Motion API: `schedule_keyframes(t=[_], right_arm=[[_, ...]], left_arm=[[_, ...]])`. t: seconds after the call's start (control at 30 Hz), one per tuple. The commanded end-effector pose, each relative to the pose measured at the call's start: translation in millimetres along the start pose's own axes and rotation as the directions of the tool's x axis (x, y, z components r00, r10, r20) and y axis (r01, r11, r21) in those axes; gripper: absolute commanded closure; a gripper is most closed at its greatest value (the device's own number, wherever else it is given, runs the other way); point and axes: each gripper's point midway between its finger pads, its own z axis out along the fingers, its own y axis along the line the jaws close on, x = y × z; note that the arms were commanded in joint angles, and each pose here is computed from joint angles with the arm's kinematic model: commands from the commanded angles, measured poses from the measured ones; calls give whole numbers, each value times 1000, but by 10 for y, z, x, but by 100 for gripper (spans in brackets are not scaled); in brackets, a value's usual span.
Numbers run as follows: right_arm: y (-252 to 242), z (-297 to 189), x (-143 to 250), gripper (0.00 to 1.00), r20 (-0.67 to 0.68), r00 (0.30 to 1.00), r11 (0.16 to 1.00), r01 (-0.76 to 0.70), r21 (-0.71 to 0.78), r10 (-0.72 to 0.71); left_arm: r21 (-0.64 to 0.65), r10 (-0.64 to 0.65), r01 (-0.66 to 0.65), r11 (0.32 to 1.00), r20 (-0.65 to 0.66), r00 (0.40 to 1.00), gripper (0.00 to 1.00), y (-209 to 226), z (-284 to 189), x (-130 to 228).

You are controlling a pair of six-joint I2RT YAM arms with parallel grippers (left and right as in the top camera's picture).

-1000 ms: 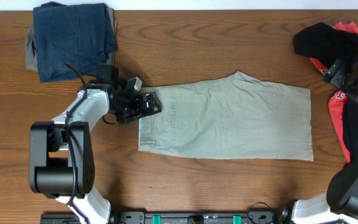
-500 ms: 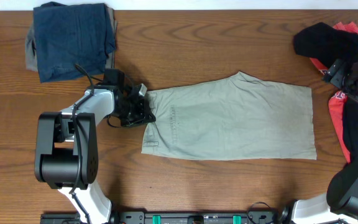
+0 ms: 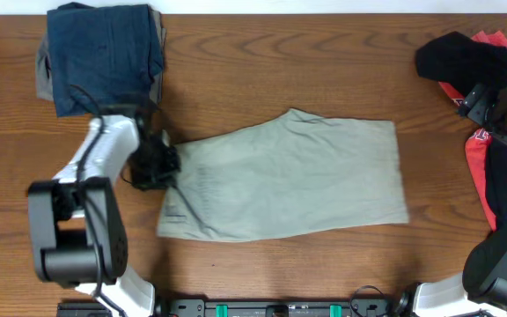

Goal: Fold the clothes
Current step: 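Lift the left edge and fold it rightward over the pants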

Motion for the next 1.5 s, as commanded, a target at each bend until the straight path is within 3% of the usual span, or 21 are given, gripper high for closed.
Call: schedule_keyframes(t=[0.0, 0.37, 0.67, 1.03, 1.47], right_arm=[[-24, -20, -29, 1, 10, 1000, 1000, 9, 11, -9], [-24, -20, -28, 1, 10, 1000, 1000, 9, 11, -10], [-24, -20, -28, 1, 10, 1000, 1000, 9, 11, -10], [-24, -20, -29, 1, 10, 1000, 1000, 9, 11, -9], [-24, -20, -28, 1, 10, 1000, 1000, 9, 11, -10]], left_arm=[[-68, -12, 22, 997, 142, 990, 94, 91, -559, -164], [-60, 138, -126, 990, 255, 957, 94, -415, -1454, 85], [-32, 289, -298, 954, 370, 883, 94, -1113, -1891, 333], [11, 382, -418, 909, 382, 841, 94, -1917, -1653, 635], [12, 449, -473, 881, 297, 843, 94, -2661, -764, 676]])
